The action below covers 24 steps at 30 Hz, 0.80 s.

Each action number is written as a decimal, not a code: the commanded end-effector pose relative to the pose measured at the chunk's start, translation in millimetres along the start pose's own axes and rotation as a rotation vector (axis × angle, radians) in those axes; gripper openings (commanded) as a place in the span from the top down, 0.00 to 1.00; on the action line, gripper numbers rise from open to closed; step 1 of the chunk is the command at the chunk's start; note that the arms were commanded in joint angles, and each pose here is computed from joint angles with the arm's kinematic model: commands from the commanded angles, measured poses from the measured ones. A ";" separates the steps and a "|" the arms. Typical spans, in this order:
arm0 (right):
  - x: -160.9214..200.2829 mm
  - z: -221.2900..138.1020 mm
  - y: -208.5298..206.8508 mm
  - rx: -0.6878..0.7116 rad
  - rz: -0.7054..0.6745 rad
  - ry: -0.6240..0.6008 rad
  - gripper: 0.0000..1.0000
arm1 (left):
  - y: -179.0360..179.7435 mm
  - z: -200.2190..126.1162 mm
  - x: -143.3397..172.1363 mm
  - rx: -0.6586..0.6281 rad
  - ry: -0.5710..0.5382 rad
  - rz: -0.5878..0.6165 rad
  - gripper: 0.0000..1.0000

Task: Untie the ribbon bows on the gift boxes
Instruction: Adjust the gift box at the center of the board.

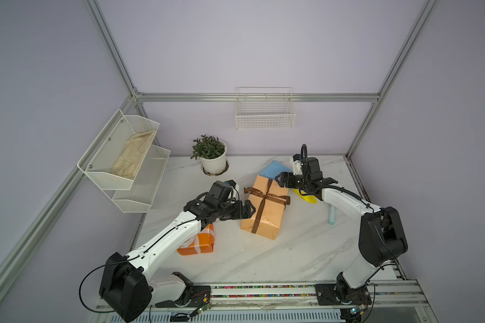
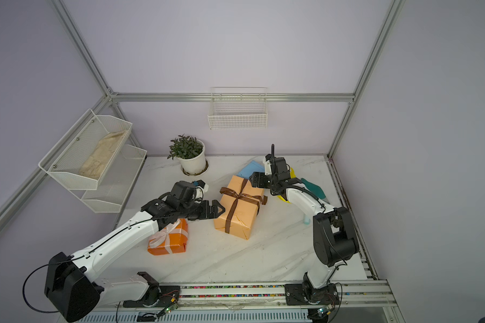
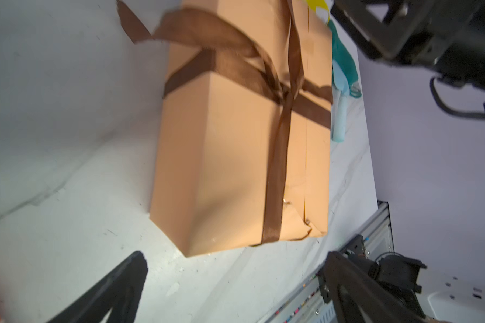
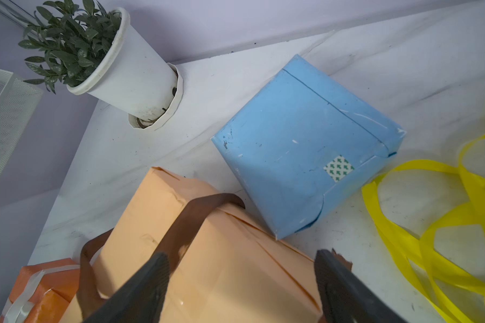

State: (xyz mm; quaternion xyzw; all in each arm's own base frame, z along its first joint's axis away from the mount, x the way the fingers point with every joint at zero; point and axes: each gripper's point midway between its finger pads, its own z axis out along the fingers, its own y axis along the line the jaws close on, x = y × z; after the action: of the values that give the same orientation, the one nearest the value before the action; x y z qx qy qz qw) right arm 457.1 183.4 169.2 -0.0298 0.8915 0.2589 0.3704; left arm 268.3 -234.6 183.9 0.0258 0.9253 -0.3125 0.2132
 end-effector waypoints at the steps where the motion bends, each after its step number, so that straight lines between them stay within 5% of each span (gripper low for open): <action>1: -10.0 1.7 14.2 -0.171 0.001 0.013 0.17 | -17.1 9.2 13.5 0.090 0.046 -0.082 0.00; 7: 9.6 -11.1 26.0 -0.266 0.038 0.055 0.20 | -30.5 33.1 -0.2 0.163 0.029 -0.079 0.00; 16: 77.6 -56.3 32.1 -0.325 0.252 0.133 0.23 | 1.3 61.6 -62.0 0.048 -0.128 -0.032 0.00; 24: 119.1 -101.5 -14.1 0.001 0.296 0.124 0.20 | 19.4 67.9 -86.7 -0.043 -0.122 0.051 0.00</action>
State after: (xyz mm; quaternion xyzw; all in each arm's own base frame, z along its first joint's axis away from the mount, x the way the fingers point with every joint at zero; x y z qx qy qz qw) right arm 324.0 156.1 153.8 0.0498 0.8858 0.3593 0.2894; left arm 356.0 -249.1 133.6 -0.0082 0.9289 -0.2894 0.2311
